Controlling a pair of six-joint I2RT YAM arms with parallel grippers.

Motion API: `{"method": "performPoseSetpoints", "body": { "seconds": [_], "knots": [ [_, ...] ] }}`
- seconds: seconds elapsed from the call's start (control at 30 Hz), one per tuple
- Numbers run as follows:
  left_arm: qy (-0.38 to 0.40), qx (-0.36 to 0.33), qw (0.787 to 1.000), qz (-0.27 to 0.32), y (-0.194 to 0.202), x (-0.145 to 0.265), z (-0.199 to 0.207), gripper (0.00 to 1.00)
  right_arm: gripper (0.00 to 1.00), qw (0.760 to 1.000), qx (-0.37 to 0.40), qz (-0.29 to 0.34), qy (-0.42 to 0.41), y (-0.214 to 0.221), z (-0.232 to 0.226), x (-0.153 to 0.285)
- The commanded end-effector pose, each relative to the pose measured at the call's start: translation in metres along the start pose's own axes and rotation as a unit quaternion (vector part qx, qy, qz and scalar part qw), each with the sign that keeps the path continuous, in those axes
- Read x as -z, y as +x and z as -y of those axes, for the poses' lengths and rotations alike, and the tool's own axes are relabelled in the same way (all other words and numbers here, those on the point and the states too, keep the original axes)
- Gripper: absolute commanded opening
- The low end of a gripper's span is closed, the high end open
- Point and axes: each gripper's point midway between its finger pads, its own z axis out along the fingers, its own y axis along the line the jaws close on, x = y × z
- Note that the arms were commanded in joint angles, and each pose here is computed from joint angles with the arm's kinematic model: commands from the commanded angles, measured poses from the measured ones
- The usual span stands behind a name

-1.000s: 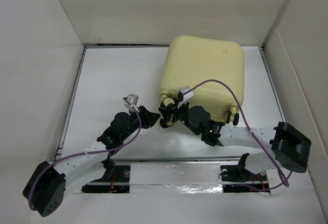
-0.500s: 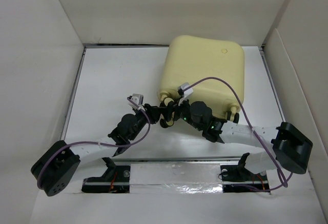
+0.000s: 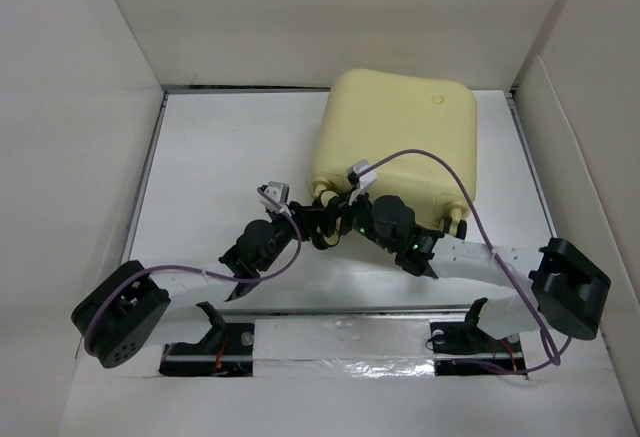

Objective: Pack the luggage

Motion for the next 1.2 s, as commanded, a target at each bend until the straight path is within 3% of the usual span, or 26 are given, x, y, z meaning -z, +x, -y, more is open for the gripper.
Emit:
{"method": "performPoseSetpoints", "body": {
  "seconds": [0.0,0.5,0.63,0.93,1.03,1.07,1.17],
  "knots": [
    [0.024,-0.006,0.999,0.03,-0.022,-0.015,0.018,0.29,0.0,0.986,-0.046,0.155,-0.052,-0.109,-0.032,0.002],
    [-0.002,-0.008,1.0,0.026,-0.019,-0.026,0.011,0.24,0.0,0.985,-0.043,0.151,-0.075,-0.106,-0.04,0.001],
    [-0.008,-0.008,1.0,0.022,-0.013,-0.022,0.006,0.02,0.0,0.985,-0.042,0.151,-0.074,-0.107,-0.04,0.001],
    [-0.03,-0.015,0.999,0.032,-0.023,-0.025,0.002,0.0,0.0,0.985,-0.041,0.15,-0.077,-0.105,-0.04,0.003],
    [-0.079,-0.013,0.996,0.048,-0.034,-0.023,-0.013,0.0,0.0,0.985,-0.042,0.152,-0.075,-0.104,-0.038,0.008],
    [-0.153,-0.019,0.986,0.062,-0.043,-0.013,-0.039,0.0,0.0,0.984,-0.042,0.153,-0.077,-0.103,-0.038,0.014],
    [-0.179,-0.012,0.981,0.072,-0.054,-0.01,-0.056,0.0,0.0,0.984,-0.041,0.153,-0.08,-0.101,-0.037,0.019]
  ]
}}
